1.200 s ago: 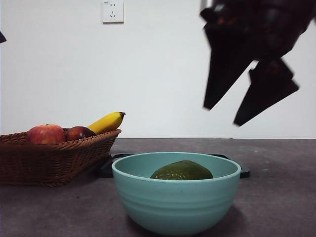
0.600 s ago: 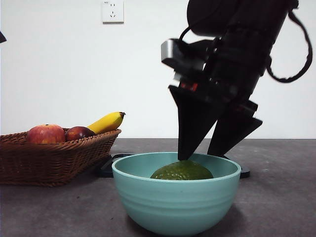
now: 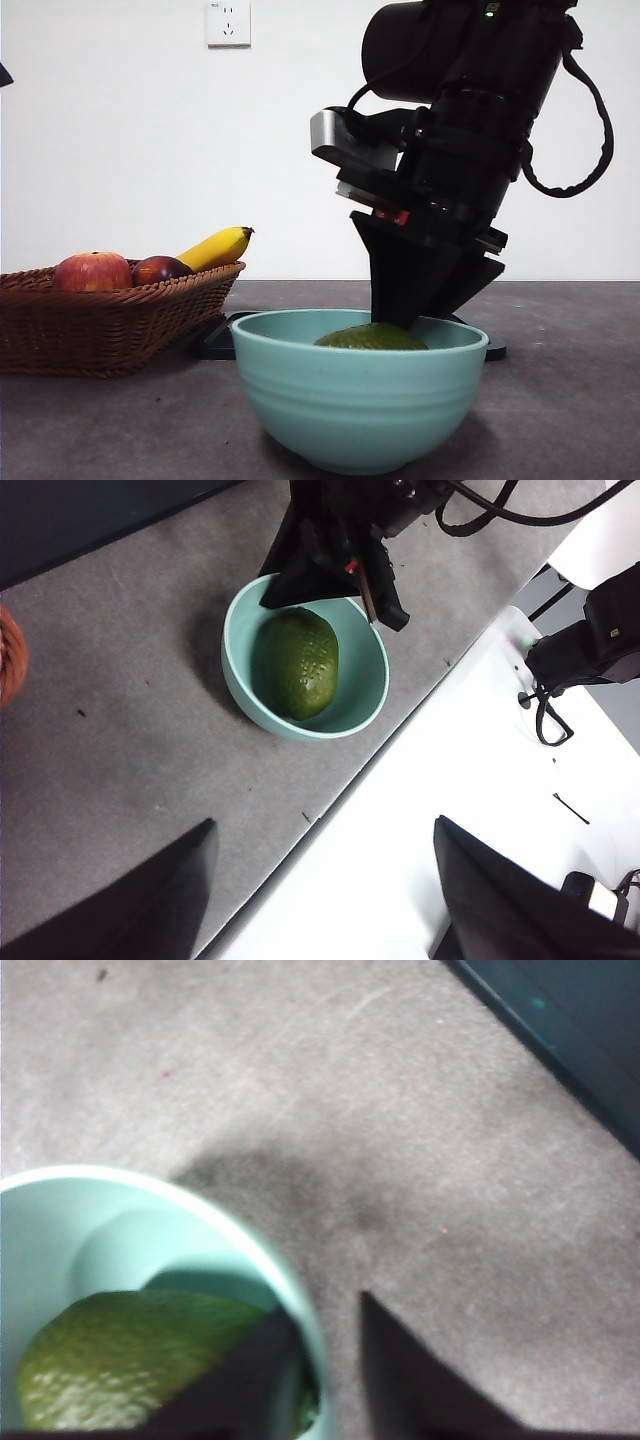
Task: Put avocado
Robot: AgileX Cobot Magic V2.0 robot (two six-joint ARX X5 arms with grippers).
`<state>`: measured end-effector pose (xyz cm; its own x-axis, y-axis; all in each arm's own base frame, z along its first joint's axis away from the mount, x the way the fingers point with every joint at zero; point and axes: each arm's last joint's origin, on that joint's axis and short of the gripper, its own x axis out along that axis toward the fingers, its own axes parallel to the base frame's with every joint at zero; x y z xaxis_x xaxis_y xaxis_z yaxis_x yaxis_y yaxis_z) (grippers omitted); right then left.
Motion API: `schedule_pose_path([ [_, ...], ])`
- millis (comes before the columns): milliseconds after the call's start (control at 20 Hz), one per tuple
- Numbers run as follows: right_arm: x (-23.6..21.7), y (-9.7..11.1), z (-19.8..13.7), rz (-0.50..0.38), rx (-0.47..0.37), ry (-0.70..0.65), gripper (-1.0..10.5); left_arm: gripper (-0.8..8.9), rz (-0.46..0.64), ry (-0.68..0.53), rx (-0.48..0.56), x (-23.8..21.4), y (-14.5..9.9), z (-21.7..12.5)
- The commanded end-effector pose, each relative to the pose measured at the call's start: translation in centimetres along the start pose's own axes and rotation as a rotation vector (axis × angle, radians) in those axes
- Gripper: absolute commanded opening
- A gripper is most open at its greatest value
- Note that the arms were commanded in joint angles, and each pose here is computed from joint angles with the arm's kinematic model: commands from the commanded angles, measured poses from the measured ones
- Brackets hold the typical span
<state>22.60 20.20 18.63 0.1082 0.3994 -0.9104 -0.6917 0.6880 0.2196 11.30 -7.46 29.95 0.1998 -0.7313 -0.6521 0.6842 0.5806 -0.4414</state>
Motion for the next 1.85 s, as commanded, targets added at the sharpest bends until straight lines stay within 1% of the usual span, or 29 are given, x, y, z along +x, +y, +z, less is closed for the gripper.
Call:
schedule_pose_path([
  [50,0.2,0.4,0.5,0.008,-0.025,-0.003,0.1,3.42,-0.008,-0.013,0.023,0.0,-0.1,0.3],
  [200,-0.2,0.5,0.6,0.012,-0.019,-0.016,0.1,3.42,-0.008,-0.014,0.023,0.0,-0.1,0.3],
  [350,-1.6,0.9,0.9,0.011,-0.006,-0.067,0.1,3.42,-0.008,-0.014,0.023,0.0,-0.1,0.3],
  [500,-3.2,1.0,1.6,-0.012,0.008,-0.118,0.1,3.42,-0.008,-0.014,0.024,0.0,-0.1,0.3],
  [600,-4.2,0.7,2.4,-0.049,0.020,-0.128,0.1,3.42,-0.008,-0.015,0.024,0.0,-0.1,0.3],
  [700,-5.2,0.4,3.2,-0.068,0.027,-0.170,0.1,3.42,-0.008,-0.014,0.023,0.0,-0.1,0.3],
  [900,-7.8,-1.4,5.5,-0.122,0.066,-0.278,0.1,3.42,-0.008,-0.015,0.024,0.0,-0.1,0.3],
  [1050,-9.3,-3.8,7.7,-0.150,0.115,-0.333,0.1,3.42,-0.008,-0.014,0.023,0.0,-0.1,0.3],
  [1150,-9.4,-5.5,9.0,-0.171,0.136,-0.340,0.1,3.42,-0.008,-0.014,0.023,0.0,-0.1,0.3],
  [1250,-8.5,-7.1,10.3,-0.182,0.158,-0.322,0.1,3.42,-0.008,-0.014,0.023,0.0,-0.1,0.3],
  [1450,-5.3,-9.6,12.0,-0.187,0.185,-0.271,0.1,3.42,-0.008,-0.013,0.022,0.0,-0.1,0.3],
  [1700,-1.4,-11.7,12.5,-0.181,0.204,-0.231,0.1,3.42,-0.008,-0.012,0.021,0.0,-0.1,0.3],
  [1850,-0.4,-12.3,12.3,-0.170,0.218,-0.205,0.1,3.42,-0.008,-0.007,0.018,0.0,-0.1,0.2],
])
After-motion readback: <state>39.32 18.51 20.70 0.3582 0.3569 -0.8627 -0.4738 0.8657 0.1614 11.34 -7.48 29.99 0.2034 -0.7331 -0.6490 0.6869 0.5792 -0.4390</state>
